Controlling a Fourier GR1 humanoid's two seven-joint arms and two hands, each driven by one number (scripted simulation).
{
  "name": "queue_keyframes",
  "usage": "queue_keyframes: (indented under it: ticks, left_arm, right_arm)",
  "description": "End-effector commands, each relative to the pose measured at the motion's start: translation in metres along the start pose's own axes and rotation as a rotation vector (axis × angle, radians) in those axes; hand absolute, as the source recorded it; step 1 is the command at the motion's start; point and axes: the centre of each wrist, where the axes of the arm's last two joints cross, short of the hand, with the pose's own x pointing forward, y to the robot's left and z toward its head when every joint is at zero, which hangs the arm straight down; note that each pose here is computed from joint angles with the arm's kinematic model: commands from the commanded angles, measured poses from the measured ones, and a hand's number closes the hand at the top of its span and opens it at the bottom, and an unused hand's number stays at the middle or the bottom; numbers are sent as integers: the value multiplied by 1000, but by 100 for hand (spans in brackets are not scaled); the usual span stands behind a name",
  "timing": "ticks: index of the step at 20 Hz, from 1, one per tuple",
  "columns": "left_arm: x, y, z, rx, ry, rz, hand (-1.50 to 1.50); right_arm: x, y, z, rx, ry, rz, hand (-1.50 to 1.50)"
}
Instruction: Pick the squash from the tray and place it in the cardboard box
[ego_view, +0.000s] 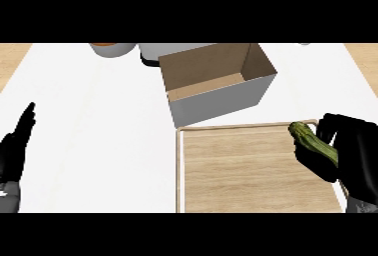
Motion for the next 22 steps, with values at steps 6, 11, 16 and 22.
queue_keyframes:
  ticks: [6,11,16,22]
  left_arm:
    - [-6,-20,0,-13,-16,-2,0]
    - [1,-5,-19,-19,-49,-10,0]
    - [24,-15,-2,-14,-31,-10,0]
    - [18,-18,-6,-37,-52,13,0]
  right_arm:
    - [77,-35,-14,-17,-110,-169,150]
    - [109,-32,-59,-32,-83,-319,150]
    - [141,-32,-101,1,-32,-380,150]
    - [156,0,-149,57,17,-468,150]
